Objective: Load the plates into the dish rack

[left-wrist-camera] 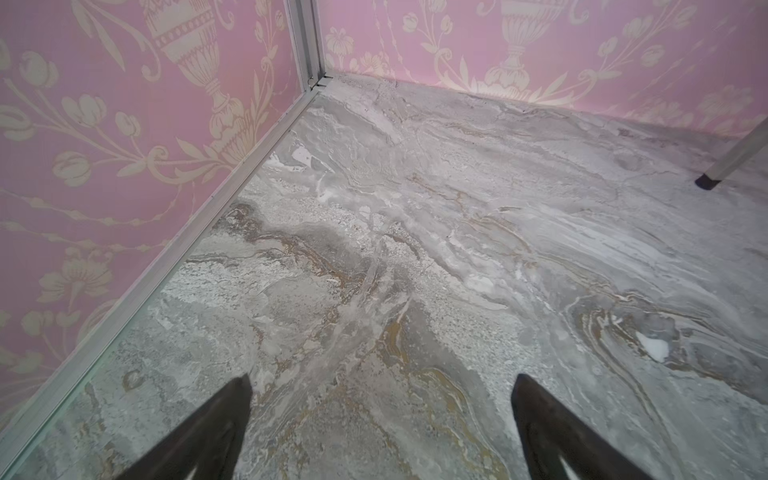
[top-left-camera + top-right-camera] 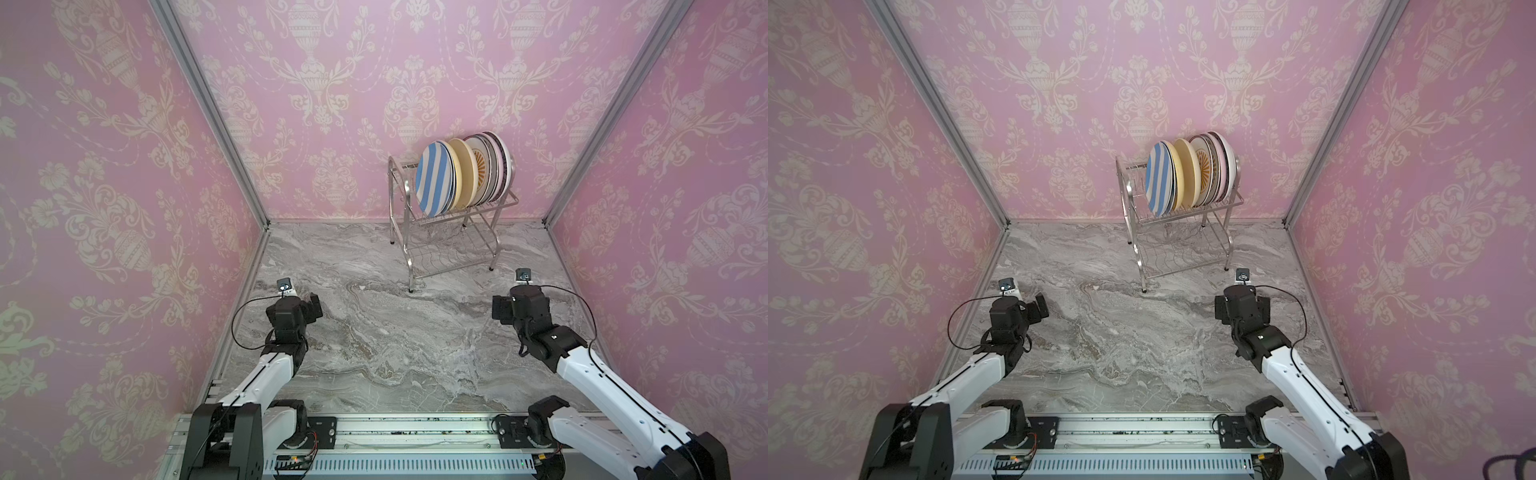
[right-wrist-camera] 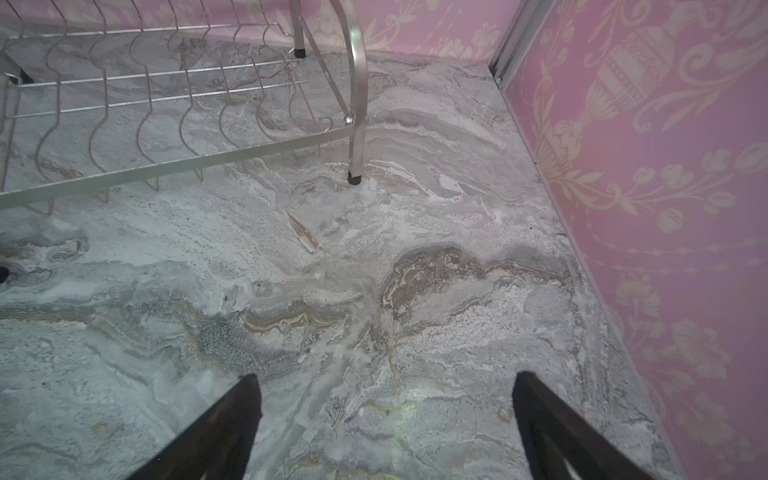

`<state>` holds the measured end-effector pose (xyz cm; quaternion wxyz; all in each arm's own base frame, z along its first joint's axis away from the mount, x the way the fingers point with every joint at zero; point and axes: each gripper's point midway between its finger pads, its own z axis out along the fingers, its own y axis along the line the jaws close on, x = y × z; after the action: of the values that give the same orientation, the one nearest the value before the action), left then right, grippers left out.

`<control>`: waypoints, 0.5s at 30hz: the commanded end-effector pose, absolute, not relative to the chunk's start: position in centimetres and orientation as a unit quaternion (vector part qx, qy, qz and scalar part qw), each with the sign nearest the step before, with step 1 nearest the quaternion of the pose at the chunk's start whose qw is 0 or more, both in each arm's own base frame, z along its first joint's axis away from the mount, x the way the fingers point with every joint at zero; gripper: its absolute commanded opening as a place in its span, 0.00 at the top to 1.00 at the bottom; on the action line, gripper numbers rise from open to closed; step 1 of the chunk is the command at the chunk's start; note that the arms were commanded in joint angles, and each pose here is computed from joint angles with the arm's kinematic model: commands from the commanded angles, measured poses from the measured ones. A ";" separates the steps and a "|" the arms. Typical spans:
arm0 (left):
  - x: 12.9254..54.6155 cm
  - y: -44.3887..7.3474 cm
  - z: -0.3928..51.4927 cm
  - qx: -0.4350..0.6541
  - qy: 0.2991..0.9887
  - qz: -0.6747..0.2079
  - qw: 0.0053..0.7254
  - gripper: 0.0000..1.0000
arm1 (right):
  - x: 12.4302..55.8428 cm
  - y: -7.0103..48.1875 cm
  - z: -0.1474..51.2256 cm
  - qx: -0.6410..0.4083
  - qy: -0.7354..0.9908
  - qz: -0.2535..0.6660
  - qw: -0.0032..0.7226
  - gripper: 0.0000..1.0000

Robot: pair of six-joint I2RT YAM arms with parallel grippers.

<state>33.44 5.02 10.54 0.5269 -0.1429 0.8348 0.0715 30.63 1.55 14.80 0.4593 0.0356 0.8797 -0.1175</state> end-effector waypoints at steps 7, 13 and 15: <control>38.1 5.7 9.7 -0.119 0.790 0.038 0.600 0.01 | 36.3 1.5 13.5 0.019 0.818 -0.060 0.572 0.00; 38.7 3.8 8.3 -0.074 0.792 -0.003 0.606 0.01 | 38.2 0.1 12.0 0.028 0.811 -0.079 0.579 0.00; 38.2 4.2 8.1 -0.086 0.797 0.003 0.598 0.01 | 38.8 1.3 11.8 -0.001 0.808 -0.059 0.586 0.00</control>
<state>37.80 4.49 6.05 0.5598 -0.1023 0.8222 0.0111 36.97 -0.08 8.98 0.5251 0.0250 0.8462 -0.0873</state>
